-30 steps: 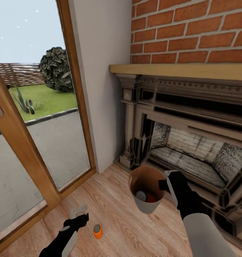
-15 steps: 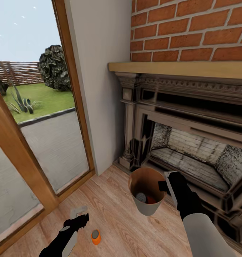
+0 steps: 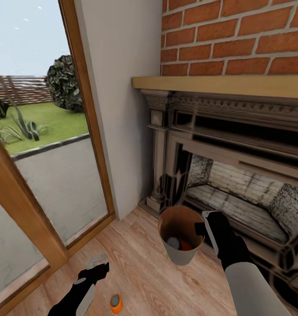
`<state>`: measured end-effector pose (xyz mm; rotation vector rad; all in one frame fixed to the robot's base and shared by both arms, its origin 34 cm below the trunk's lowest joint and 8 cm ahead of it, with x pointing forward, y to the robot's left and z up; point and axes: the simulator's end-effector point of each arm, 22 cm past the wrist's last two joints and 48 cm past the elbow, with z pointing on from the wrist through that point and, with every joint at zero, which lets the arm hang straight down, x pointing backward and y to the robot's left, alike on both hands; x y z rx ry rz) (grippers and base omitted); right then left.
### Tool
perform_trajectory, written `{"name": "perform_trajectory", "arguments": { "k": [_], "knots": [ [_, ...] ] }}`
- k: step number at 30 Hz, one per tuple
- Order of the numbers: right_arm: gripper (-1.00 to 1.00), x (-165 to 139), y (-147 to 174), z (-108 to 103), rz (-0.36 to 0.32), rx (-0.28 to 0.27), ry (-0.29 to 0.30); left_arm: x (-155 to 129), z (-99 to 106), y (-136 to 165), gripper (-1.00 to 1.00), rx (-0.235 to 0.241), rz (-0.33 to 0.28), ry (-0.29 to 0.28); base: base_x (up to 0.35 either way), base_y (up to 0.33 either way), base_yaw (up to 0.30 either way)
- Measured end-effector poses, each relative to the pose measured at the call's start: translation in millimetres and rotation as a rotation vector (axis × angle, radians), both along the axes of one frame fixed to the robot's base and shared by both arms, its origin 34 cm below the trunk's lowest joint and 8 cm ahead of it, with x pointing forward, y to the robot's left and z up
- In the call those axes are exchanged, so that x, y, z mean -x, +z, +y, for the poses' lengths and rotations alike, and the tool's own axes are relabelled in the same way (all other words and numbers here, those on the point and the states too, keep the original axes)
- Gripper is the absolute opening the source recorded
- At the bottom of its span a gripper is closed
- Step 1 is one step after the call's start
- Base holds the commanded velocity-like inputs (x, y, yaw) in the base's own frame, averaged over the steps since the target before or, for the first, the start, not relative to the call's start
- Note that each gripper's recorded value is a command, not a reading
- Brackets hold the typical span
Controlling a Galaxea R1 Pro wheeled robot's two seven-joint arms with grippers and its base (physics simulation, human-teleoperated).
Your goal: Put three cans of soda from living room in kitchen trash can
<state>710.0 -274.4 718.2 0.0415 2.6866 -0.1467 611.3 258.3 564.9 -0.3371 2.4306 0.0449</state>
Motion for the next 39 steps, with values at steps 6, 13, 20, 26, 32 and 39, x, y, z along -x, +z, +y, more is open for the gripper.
{"name": "perform_trajectory", "arguments": {
  "k": [6,13,20,26,32,39],
  "knots": [
    [-1.00,0,0,0,0.001,0.002,0.001,0,0,0,1.00,0.000,-0.001,0.000,0.084,0.000,0.000],
    [-1.00,0,0,0,0.001,0.001,0.001,0,-1,0,1.00,0.000,-0.002,0.000,0.008,0.000,0.000],
    [-1.00,1,-12,0,0.001,0.001,0.001,0,0,-12,1.00,0.000,-0.001,0.000,0.000,0.000,0.000],
    [-1.00,1,-23,0,0.001,0.000,0.000,1,-1,-22,1.00,0.001,-0.001,-0.001,0.000,0.000,0.000],
    [-1.00,3,-35,0,0.003,0.001,0.001,2,0,-34,1.00,0.001,0.001,-0.001,0.000,0.000,0.000],
    [-1.00,4,-52,0,0.011,0.001,0.001,6,-1,-51,1.00,0.001,0.010,-0.001,0.000,0.000,0.000]
  ]
}}
